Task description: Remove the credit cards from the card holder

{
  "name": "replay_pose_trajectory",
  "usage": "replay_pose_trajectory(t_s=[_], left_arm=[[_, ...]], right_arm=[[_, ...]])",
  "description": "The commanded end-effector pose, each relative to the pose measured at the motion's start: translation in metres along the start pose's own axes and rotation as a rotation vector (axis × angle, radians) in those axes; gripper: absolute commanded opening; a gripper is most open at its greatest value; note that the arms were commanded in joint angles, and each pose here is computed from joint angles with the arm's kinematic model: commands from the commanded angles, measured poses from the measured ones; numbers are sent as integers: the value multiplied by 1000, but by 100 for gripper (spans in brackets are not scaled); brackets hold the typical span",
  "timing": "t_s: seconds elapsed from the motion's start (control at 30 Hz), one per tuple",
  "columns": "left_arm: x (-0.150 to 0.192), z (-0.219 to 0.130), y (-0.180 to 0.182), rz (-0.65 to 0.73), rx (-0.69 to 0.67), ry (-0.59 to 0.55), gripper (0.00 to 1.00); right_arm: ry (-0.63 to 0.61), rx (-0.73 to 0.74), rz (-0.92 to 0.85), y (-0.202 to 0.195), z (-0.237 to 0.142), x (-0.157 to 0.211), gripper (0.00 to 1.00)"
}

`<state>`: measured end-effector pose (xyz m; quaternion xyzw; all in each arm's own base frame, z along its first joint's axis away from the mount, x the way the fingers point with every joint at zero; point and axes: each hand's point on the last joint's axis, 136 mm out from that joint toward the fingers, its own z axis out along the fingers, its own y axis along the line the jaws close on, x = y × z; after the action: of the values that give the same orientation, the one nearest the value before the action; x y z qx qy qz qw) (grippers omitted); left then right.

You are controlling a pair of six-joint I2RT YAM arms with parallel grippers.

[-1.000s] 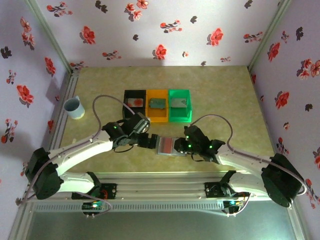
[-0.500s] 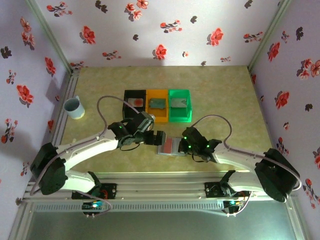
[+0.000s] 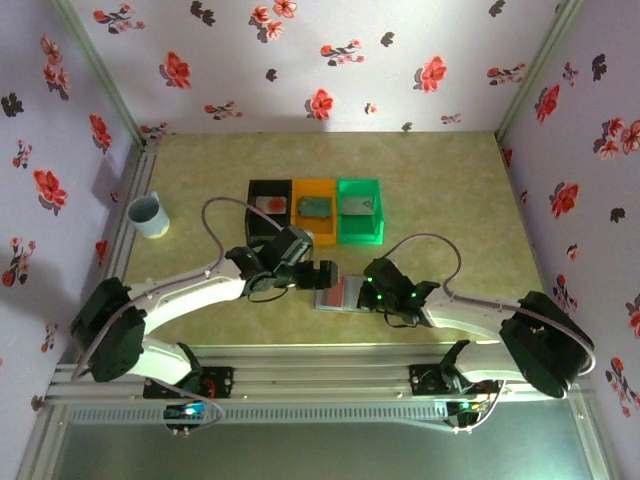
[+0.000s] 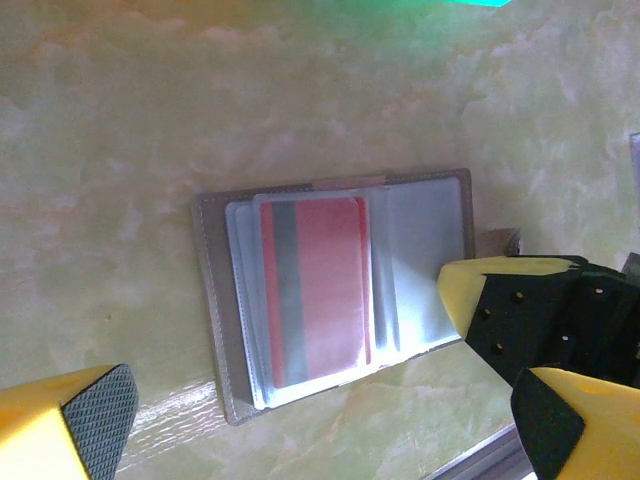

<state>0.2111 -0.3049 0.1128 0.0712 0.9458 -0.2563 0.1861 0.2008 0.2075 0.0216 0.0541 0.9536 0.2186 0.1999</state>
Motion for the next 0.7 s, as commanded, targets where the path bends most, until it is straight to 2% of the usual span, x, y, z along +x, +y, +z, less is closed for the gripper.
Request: replay_pose_trajectory(t_s=[0.0,0.67], left_arm=[[3,7,-8,-26,35,6,100],[21,36,-27,-49,87,68,100]], right_arm=[[5,61,14,-19,4,7,0],[-15,53,33,-25,-4,9,0]])
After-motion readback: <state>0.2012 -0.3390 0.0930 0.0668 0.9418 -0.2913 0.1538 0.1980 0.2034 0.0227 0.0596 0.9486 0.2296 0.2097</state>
